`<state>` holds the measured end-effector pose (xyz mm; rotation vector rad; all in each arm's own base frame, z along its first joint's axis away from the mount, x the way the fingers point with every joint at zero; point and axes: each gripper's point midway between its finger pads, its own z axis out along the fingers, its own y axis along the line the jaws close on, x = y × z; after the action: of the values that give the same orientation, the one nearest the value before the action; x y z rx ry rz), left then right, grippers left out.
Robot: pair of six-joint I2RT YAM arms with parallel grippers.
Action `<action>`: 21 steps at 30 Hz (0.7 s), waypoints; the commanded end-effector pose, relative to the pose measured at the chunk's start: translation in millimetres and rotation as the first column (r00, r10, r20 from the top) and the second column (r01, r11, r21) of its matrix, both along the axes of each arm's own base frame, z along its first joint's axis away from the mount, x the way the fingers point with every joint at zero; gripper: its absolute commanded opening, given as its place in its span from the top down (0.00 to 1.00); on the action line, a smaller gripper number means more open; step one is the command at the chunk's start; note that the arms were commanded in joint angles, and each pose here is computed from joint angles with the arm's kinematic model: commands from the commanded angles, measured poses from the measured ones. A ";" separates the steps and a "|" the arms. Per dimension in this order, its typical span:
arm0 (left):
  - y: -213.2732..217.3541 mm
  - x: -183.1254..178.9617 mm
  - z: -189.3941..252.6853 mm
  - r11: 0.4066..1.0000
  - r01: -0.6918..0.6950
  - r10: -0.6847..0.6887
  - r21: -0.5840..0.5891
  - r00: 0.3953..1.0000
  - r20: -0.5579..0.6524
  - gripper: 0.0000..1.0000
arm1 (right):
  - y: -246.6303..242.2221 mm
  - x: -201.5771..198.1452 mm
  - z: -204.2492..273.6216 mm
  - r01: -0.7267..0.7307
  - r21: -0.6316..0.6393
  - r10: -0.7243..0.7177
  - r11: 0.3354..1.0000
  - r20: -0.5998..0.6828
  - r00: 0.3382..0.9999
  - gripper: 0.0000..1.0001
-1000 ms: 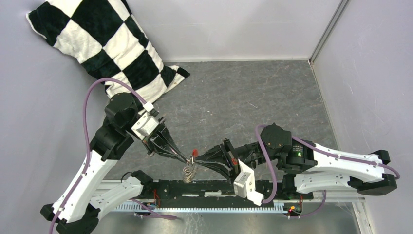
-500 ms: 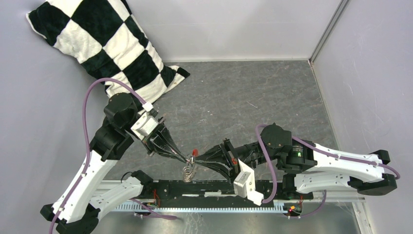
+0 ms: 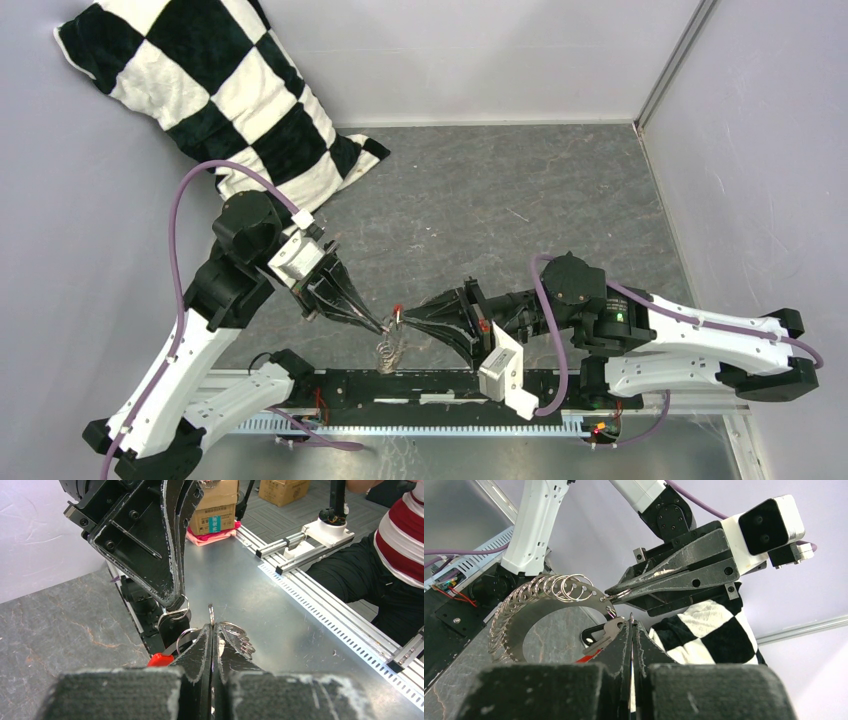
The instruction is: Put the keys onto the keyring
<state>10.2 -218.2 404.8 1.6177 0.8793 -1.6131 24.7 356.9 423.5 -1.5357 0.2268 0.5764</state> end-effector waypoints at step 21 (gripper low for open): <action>5.6 -9.2 1.8 0.998 0.063 -0.063 0.013 0.998 -0.023 0.98 | -2.0 -15.7 2.5 -0.087 0.004 0.087 0.996 0.003 0.996 0.99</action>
<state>11.0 -218.7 402.7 1.6164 0.8862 -1.6180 12.2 356.1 417.3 -1.5716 0.1832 0.6332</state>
